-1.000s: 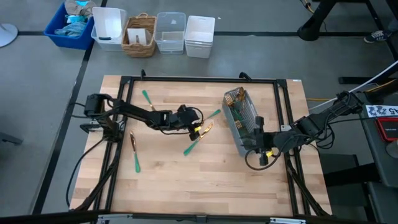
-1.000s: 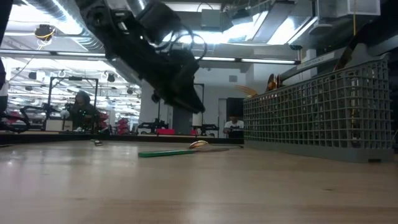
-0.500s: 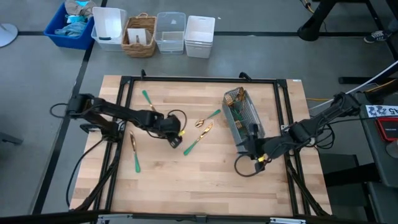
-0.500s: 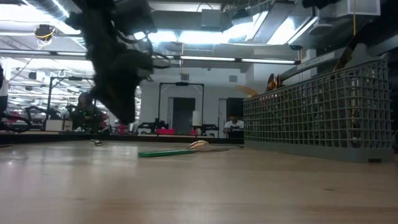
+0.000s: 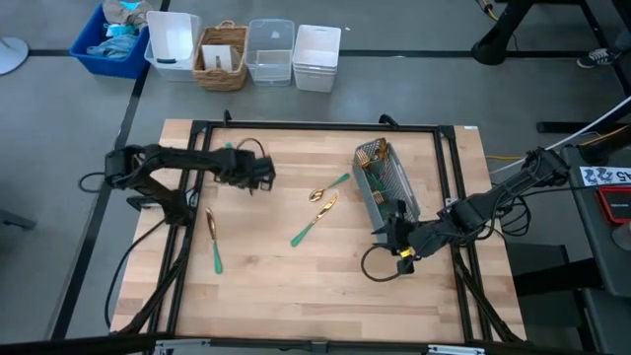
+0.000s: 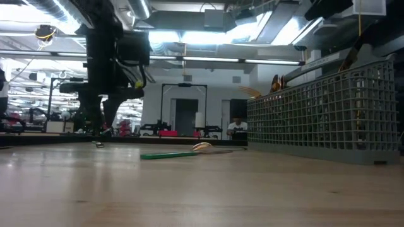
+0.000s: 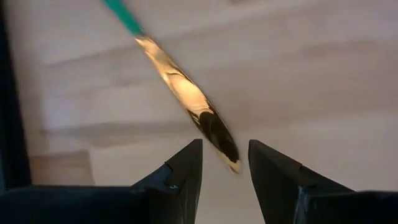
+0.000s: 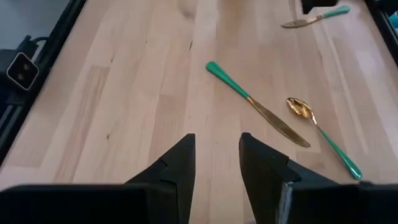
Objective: Sort silverware
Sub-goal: Put the top left fork into the bottom section of the basket
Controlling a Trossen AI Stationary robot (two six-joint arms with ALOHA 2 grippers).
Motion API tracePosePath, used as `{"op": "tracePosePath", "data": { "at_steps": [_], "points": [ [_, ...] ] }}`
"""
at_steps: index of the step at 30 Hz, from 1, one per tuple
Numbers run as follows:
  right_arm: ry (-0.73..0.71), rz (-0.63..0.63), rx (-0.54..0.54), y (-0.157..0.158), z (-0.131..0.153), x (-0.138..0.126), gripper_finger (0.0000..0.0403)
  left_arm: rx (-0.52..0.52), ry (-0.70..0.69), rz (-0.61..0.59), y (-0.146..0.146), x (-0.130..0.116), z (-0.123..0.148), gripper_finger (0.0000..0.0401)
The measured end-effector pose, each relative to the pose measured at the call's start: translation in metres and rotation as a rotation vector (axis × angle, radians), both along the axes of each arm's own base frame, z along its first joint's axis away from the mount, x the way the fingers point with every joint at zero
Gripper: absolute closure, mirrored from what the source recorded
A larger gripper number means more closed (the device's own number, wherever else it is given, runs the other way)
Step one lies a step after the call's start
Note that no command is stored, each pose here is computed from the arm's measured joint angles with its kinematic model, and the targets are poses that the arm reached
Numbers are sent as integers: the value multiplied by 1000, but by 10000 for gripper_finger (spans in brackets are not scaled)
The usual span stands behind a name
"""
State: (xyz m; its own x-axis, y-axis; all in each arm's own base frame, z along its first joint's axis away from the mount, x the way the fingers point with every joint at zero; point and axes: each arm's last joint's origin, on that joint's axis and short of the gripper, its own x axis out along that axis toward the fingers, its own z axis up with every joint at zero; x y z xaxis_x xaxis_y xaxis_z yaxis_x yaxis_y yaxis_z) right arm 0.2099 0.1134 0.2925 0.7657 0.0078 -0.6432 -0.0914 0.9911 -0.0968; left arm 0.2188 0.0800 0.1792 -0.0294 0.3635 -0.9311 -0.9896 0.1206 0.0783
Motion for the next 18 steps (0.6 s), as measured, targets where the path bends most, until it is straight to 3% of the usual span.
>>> {"op": "tracePosePath", "data": {
  "at_steps": [8, 18],
  "points": [
    [0, -2, 2, 0, 0, 0, 278, 20, -40, 234, 54, -22, 1, 278],
    [0, -2, 2, 0, 0, 0, 278, -8, -68, 377, 75, -39, 0, 278]
  ]
}}
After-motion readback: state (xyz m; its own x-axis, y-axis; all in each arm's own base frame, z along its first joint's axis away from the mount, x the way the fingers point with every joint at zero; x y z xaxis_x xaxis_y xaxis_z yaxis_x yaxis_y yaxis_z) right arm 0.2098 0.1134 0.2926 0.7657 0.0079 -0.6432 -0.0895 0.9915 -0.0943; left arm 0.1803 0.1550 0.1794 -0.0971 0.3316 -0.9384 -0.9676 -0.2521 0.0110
